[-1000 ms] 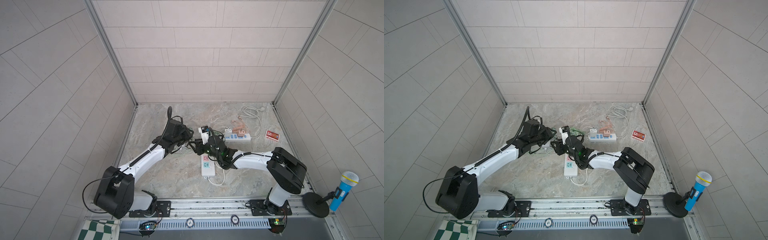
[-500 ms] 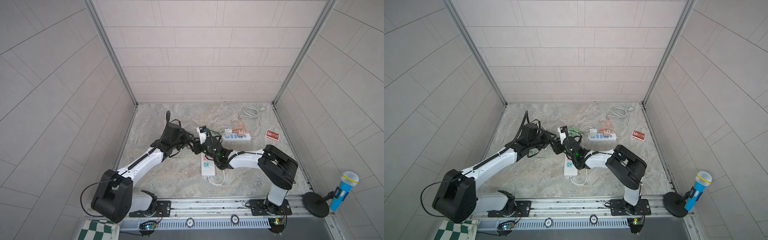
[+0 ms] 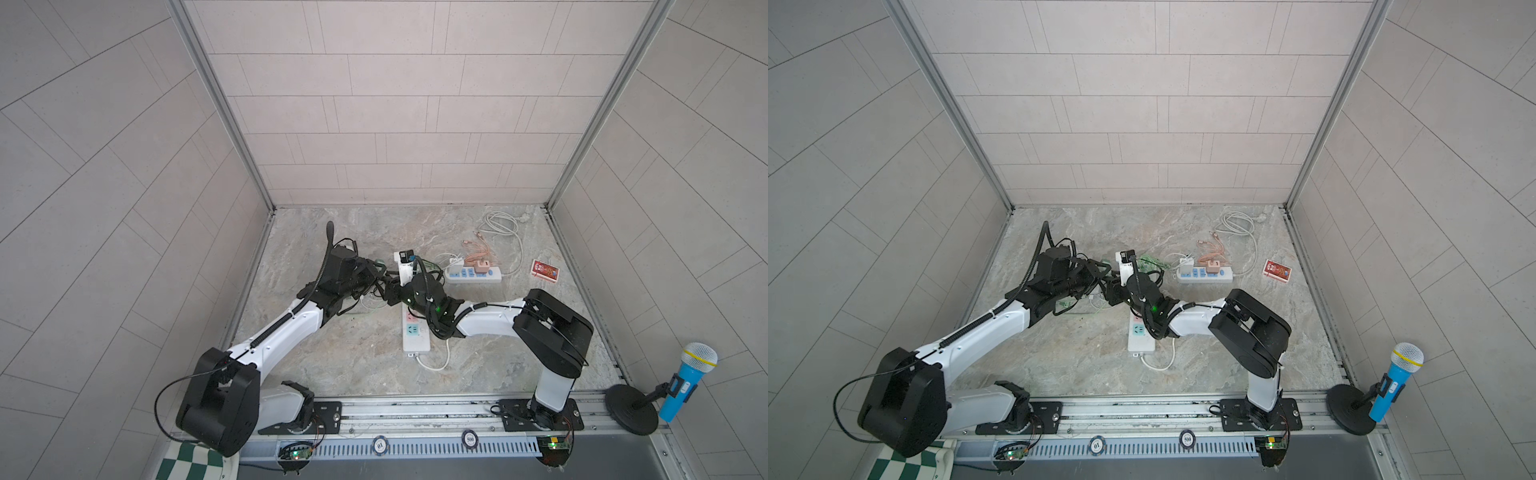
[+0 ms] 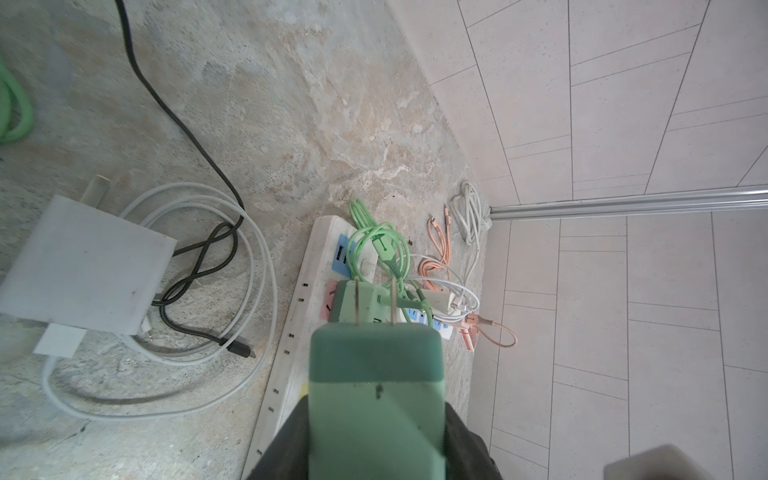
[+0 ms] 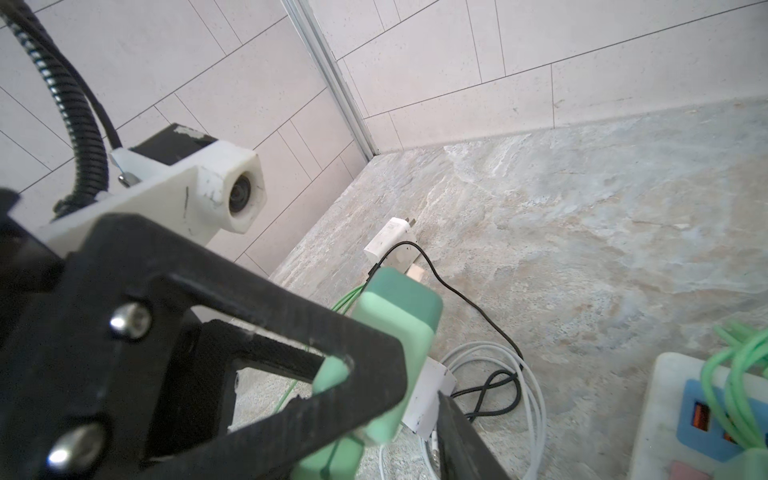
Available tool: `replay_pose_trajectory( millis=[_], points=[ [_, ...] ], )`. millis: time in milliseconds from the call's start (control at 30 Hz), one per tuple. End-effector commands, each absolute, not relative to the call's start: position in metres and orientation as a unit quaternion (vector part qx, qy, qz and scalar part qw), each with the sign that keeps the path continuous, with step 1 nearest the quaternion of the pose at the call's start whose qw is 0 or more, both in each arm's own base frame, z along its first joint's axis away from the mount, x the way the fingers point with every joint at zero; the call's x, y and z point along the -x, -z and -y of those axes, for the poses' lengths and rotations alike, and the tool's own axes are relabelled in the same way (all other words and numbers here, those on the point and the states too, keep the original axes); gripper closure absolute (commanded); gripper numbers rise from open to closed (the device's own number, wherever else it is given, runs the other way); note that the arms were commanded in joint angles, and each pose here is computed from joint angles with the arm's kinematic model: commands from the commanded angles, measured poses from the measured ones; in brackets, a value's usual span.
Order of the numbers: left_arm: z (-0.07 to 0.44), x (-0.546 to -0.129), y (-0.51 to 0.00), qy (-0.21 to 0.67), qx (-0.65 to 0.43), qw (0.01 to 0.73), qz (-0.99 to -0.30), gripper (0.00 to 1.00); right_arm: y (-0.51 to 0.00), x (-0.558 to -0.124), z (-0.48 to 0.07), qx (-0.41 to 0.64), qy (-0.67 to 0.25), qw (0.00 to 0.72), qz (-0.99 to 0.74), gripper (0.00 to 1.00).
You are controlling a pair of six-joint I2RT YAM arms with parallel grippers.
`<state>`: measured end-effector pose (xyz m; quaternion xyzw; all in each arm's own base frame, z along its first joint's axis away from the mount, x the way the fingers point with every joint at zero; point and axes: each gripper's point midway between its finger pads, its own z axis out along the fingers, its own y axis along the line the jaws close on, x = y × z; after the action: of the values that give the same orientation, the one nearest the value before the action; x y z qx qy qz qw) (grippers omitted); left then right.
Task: Insert the plug
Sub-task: 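Close the right gripper on the green charger held by the left gripper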
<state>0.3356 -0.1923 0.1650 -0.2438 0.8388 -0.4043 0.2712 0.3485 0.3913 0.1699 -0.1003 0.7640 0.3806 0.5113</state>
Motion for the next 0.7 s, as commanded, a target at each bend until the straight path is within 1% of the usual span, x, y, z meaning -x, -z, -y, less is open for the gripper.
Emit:
replay_pose_trajectory(
  millis=[0, 233, 567, 667],
  points=[
    [0.198, -0.324, -0.166, 0.426, 0.237, 0.26, -0.834, 0.8, -0.203, -0.354, -0.398, 0.077, -0.416, 0.548, -0.722, 0.49],
    [0.194, -0.322, -0.181, 0.443, 0.252, 0.272, -0.816, 0.8, -0.214, -0.352, -0.389, 0.054, -0.421, 0.576, -0.698, 0.47],
    [0.196, -0.315, -0.185, 0.466, 0.262, 0.263, -0.803, 0.8, -0.224, -0.357, -0.377, 0.031, -0.408, 0.611, -0.678, 0.46],
    [0.196, -0.314, -0.186, 0.469, 0.263, 0.263, -0.801, 0.8, -0.227, -0.358, -0.378, 0.033, -0.407, 0.617, -0.673, 0.5]
  ],
)
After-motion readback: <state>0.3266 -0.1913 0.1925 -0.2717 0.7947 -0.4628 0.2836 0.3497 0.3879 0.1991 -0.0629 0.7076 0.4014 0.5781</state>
